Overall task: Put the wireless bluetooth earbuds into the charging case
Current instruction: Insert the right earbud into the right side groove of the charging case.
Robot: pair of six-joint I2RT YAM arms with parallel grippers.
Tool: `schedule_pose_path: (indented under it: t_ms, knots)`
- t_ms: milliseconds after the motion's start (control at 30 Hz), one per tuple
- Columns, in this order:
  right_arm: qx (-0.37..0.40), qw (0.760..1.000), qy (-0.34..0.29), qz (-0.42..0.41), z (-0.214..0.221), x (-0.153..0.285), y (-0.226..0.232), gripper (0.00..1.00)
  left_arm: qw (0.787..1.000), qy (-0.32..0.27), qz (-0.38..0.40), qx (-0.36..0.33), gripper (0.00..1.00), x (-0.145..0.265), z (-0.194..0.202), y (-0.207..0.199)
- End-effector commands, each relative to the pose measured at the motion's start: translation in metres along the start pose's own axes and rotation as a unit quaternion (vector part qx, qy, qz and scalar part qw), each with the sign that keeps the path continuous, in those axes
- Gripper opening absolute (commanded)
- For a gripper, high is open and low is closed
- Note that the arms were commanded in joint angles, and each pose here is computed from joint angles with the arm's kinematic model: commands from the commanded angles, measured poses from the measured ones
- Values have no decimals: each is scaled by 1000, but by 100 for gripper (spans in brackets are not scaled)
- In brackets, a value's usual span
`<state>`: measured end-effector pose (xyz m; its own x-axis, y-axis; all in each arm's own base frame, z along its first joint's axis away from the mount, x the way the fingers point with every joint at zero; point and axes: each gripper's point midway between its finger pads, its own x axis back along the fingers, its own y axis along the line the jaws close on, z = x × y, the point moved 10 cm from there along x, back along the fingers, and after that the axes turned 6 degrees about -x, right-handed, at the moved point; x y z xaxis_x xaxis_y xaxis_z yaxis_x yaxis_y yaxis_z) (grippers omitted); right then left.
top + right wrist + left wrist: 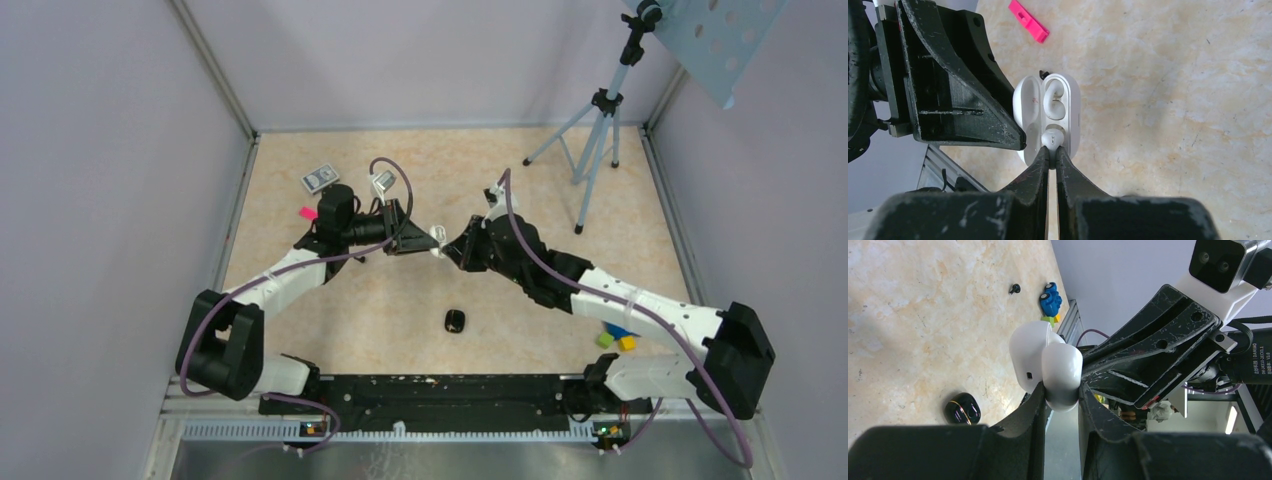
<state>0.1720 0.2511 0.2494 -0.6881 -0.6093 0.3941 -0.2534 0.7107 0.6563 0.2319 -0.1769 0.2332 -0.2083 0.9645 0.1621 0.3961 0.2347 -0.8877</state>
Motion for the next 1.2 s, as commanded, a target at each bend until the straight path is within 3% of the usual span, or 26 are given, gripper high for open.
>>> schedule_pose_path:
  t_ms: [0,133,333,733,900,1033,1167]
  knots:
    - [0,1000,-3,-20,-1,-2,9,0,999,-5,19,-32,0,1,-3,-9]
    - [1,1000,-1,-17,1,-3,9,2,999,-5,20,-35,0,2,-3,-10]
    - [3,1000,-5,-16,-1,-1,10,23,999,-3,16,-33,0,2,-2,-8]
    - [7,998,-56,-5,-22,31,12,31,999,4,7,-33,0,1,-2,-5]
    - [-6,994,-93,47,-31,48,-17,38,998,33,22,-40,0,-2,-5,-6]
    - [-121,992,-17,-14,-19,31,-63,39,994,80,39,-67,0,-12,-14,-20]
    - [-145,988,29,-41,-4,15,-77,38,990,83,89,-75,0,-13,-19,-44]
